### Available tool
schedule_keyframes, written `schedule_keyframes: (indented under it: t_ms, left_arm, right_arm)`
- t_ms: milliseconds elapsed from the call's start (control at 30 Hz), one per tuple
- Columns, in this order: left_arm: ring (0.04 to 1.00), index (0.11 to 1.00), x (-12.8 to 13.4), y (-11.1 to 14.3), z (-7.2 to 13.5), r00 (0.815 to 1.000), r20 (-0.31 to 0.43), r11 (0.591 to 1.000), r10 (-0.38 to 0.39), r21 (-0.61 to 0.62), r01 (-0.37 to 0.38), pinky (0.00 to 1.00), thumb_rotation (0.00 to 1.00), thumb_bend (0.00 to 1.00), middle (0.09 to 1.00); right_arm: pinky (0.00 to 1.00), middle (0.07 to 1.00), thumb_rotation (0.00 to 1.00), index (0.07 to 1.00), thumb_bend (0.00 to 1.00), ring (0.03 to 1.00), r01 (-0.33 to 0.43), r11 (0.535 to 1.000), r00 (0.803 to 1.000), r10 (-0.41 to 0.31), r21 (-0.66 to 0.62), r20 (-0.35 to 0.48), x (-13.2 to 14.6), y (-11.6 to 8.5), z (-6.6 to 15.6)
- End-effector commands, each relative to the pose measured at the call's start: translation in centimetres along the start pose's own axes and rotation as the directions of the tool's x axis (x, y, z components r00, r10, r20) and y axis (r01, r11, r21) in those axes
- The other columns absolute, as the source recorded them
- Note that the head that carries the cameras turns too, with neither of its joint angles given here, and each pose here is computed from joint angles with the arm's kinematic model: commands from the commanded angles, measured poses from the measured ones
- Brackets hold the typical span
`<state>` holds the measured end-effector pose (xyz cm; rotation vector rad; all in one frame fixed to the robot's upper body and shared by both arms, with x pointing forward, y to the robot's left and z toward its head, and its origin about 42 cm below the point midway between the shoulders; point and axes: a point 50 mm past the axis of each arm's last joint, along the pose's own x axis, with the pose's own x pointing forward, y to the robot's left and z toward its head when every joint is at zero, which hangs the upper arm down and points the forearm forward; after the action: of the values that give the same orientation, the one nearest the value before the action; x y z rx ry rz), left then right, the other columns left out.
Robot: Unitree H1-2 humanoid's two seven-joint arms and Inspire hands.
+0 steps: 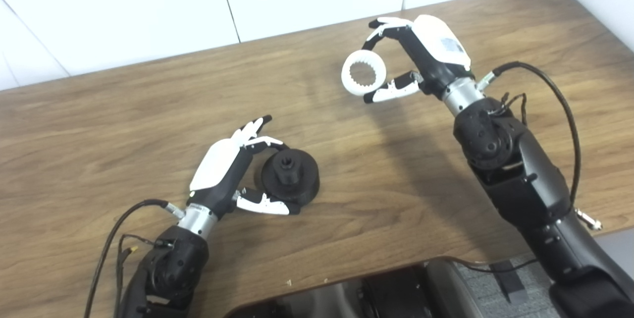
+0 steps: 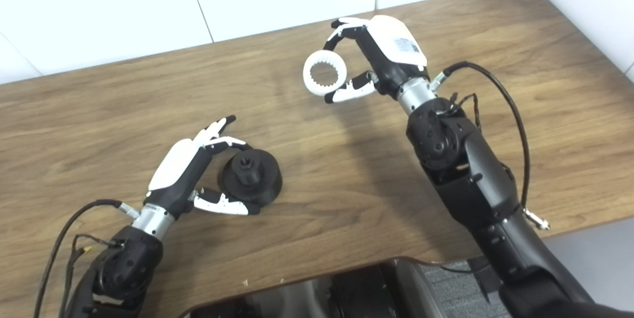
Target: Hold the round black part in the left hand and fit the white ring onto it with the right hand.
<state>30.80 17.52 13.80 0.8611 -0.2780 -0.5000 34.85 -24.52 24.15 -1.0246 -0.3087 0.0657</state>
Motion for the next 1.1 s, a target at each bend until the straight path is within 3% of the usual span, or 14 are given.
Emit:
schedule_keyframes:
  t_ms: [0, 300, 767, 1067]
  left_arm:
    - [1.0, 0.604, 0.8, 0.7, 0.2, 1.0, 0.008, 0.999, 0.018, 0.038, -0.018, 1.0, 0.31, 0.97, 1.0]
    - [1.0, 0.604, 1.2, 0.2, 0.8, 1.0, 0.007, 0.999, 0.017, 0.042, -0.017, 1.0, 0.3, 0.97, 1.0]
    - [1.0, 0.608, 1.7, -0.5, 1.7, 1.0, -0.004, 0.999, 0.012, 0.043, -0.011, 1.0, 0.34, 0.96, 1.0]
    - [1.0, 0.609, 1.8, -0.6, 1.8, 1.0, -0.004, 0.999, 0.014, 0.044, -0.014, 1.0, 0.32, 0.96, 1.0]
  right_arm:
    - [0.73, 0.841, 0.16, 0.49, 0.52, 0.853, 0.035, 0.999, 0.996, -0.036, 0.013, 0.087, 0.0, -1.2, 1.7]
    - [0.73, 0.838, 0.15, 0.489, 0.52, 0.86, 0.001, 0.997, 0.991, -0.012, 0.083, 0.132, -2.3, -0.3, 3.1]
    - [0.67, 0.83, 0.15, 0.489, 0.52, 0.847, -0.041, 0.993, 0.982, 0.019, 0.113, 0.189, -3.5, 0.0, 3.5]
    - [0.68, 0.829, 0.15, 0.489, 0.52, 0.85, -0.079, 0.986, 0.973, 0.043, 0.149, 0.229, -3.9, 0.3, 5.1]
